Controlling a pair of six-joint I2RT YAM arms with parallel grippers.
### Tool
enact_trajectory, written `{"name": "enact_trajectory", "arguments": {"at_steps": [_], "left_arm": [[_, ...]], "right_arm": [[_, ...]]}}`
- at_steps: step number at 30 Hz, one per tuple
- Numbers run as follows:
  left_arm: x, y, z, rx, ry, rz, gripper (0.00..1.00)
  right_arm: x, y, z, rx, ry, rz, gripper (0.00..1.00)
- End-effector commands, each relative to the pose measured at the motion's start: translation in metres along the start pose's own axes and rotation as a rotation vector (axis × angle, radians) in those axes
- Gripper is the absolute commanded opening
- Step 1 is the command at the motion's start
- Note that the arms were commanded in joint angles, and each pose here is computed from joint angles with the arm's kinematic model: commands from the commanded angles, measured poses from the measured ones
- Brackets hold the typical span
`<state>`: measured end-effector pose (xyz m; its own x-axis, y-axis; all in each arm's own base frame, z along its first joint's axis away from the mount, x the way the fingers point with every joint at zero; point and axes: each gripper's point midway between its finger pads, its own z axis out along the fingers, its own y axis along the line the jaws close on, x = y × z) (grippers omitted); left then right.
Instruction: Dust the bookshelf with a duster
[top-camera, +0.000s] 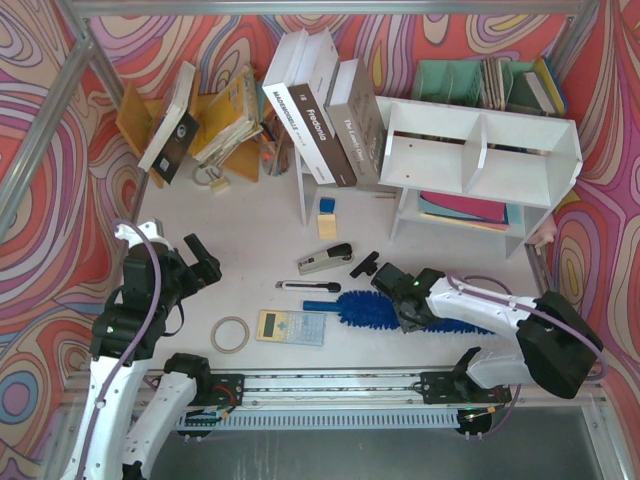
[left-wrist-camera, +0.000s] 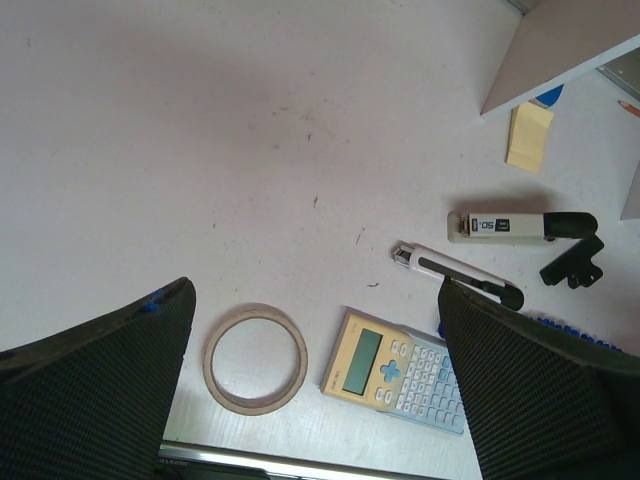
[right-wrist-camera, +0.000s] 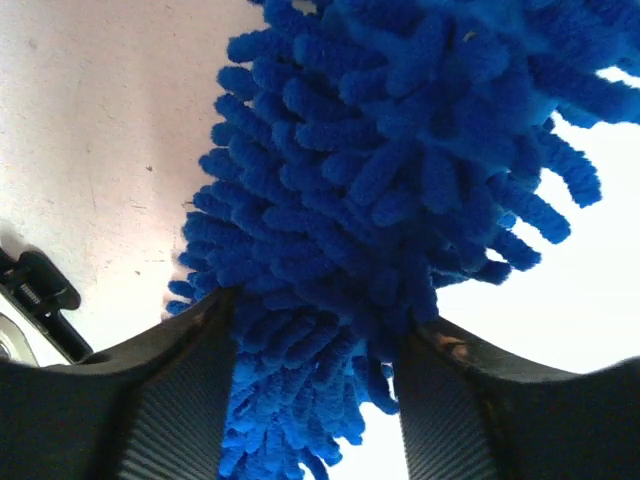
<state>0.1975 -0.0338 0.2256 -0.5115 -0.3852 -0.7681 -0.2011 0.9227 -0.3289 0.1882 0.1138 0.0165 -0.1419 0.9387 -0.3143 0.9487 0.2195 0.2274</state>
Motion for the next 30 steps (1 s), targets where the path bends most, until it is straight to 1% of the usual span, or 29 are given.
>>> {"name": "enact_trajectory", "arguments": {"at_steps": [1,3,6,9,11,13,15,23,26,30], "left_arm": [[0.001,0.001,0.005,-0.003,0.005,0.012,0.98],[0.001,0.001,0.006,-0.003,0.007,0.012,0.99],[0.001,0.000,0.006,-0.001,0.008,0.012,0.99],[0.002,-0.001,0.007,0.002,0.011,0.014,0.99],[0.002,-0.001,0.007,0.002,0.016,0.014,0.98],[0.003,-0.002,0.008,0.006,0.017,0.014,0.98],[0.003,-0.002,0.008,0.009,0.018,0.015,0.99],[0.004,-0.013,0.009,0.067,0.032,0.023,0.99],[0.006,-0.024,0.007,0.129,0.049,0.028,0.98],[0.001,-0.049,-0.001,0.260,0.048,0.033,0.99]], "right_arm": [[-0.005,-0.005,0.010,0.004,-0.024,0.021,0.48],[-0.005,-0.005,0.010,-0.002,-0.022,0.027,0.42],[-0.007,-0.003,0.008,-0.020,-0.025,0.036,0.29],[-0.009,0.003,0.004,-0.048,-0.026,0.049,0.20],[-0.011,0.007,0.001,-0.069,-0.031,0.052,0.11],[-0.013,0.013,-0.002,-0.090,-0.036,0.058,0.04],[-0.016,0.016,-0.005,-0.107,-0.045,0.061,0.00],[-0.030,0.033,-0.023,-0.178,-0.088,0.069,0.00],[-0.034,0.040,-0.029,-0.207,-0.099,0.063,0.00],[-0.036,0.052,-0.040,-0.257,-0.106,0.041,0.00]]}}
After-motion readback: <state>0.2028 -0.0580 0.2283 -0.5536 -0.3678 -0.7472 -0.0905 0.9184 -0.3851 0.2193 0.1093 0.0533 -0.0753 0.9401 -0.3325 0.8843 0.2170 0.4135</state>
